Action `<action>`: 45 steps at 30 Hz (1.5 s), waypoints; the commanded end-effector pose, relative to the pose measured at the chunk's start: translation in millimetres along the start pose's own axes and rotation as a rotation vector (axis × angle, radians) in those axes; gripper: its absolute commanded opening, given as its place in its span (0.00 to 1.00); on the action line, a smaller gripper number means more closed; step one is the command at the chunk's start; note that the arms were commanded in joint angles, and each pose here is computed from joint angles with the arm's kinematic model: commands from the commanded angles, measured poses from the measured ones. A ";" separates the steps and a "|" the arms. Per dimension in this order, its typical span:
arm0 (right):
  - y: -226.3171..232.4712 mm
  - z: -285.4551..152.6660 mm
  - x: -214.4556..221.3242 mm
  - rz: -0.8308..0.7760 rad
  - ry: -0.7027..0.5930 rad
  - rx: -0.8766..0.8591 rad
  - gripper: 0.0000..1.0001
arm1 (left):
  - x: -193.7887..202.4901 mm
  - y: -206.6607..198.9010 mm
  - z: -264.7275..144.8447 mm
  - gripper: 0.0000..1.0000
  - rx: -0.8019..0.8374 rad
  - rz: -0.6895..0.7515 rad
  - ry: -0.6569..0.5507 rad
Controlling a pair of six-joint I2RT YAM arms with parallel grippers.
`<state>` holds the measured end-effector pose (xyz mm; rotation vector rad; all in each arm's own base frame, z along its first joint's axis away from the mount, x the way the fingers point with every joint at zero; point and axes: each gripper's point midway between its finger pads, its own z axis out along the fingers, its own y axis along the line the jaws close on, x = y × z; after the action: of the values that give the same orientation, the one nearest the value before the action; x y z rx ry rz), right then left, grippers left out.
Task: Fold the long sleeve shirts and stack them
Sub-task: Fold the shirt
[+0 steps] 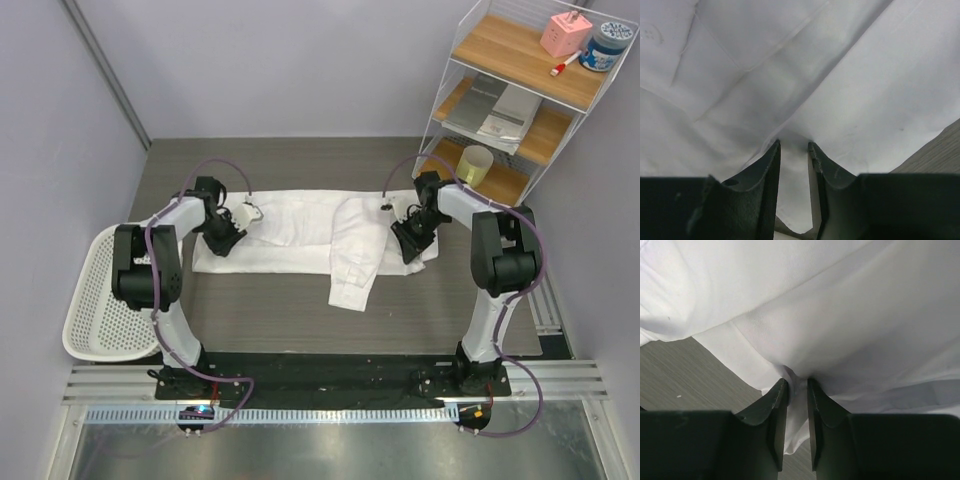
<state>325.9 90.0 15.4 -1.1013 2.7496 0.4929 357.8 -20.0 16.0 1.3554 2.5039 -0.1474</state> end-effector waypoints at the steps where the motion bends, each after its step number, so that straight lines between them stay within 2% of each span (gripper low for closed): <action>1: 32.1 17.4 58.6 0.029 0.160 -0.110 0.26 | 45.3 -57.3 4.5 0.28 0.186 0.011 0.132; 3: 38.3 13.1 67.2 0.028 0.166 -0.107 0.27 | 48.3 -67.1 -2.0 0.28 0.200 0.010 0.130; 8: 30.7 -4.4 53.8 0.022 0.118 -0.038 0.45 | 25.7 -68.0 -11.7 0.33 0.202 -0.064 0.033; 13: 53.0 -63.5 20.6 -0.060 -0.054 -0.016 0.62 | -26.7 -42.8 -64.8 0.48 0.158 -0.174 -0.219; 16: 70.7 -91.9 3.5 -0.137 -0.143 0.026 0.65 | -56.5 -37.1 -103.6 0.55 0.094 -0.179 -0.375; 19: 106.6 -92.8 -8.9 -0.207 -0.180 0.013 0.64 | -75.8 -37.4 -127.2 0.57 0.059 -0.235 -0.483; 21: 137.7 -78.7 -18.6 -0.290 -0.179 -0.006 0.62 | -85.5 -40.9 -147.9 0.58 0.032 -0.251 -0.550; 23: 155.6 -57.6 -13.2 -0.282 -0.135 -0.018 0.60 | -91.5 -44.6 -164.3 0.58 0.010 -0.294 -0.601; 24: 171.9 -46.5 -17.4 -0.329 -0.129 -0.027 0.58 | -93.0 -45.8 -169.8 0.59 0.002 -0.310 -0.615; 30: 202.4 2.5 -14.9 -0.358 -0.058 -0.023 0.57 | -95.2 -57.2 -209.4 0.71 -0.086 -0.371 -0.719; 32: 215.8 12.9 -15.9 -0.386 -0.057 -0.027 0.57 | -93.3 -59.0 -215.6 0.76 -0.111 -0.379 -0.731; 40: 232.6 48.1 -9.9 -0.402 -0.001 -0.015 0.59 | -83.9 -69.8 -227.2 0.77 -0.159 -0.391 -0.747; 45: 234.9 69.7 -6.6 -0.422 0.033 0.009 0.60 | -80.1 -59.5 -233.1 0.77 -0.225 -0.420 -0.740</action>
<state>162.2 267.2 21.7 -1.6717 2.4442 0.4498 295.1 -72.7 246.8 0.5822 2.0668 -0.4248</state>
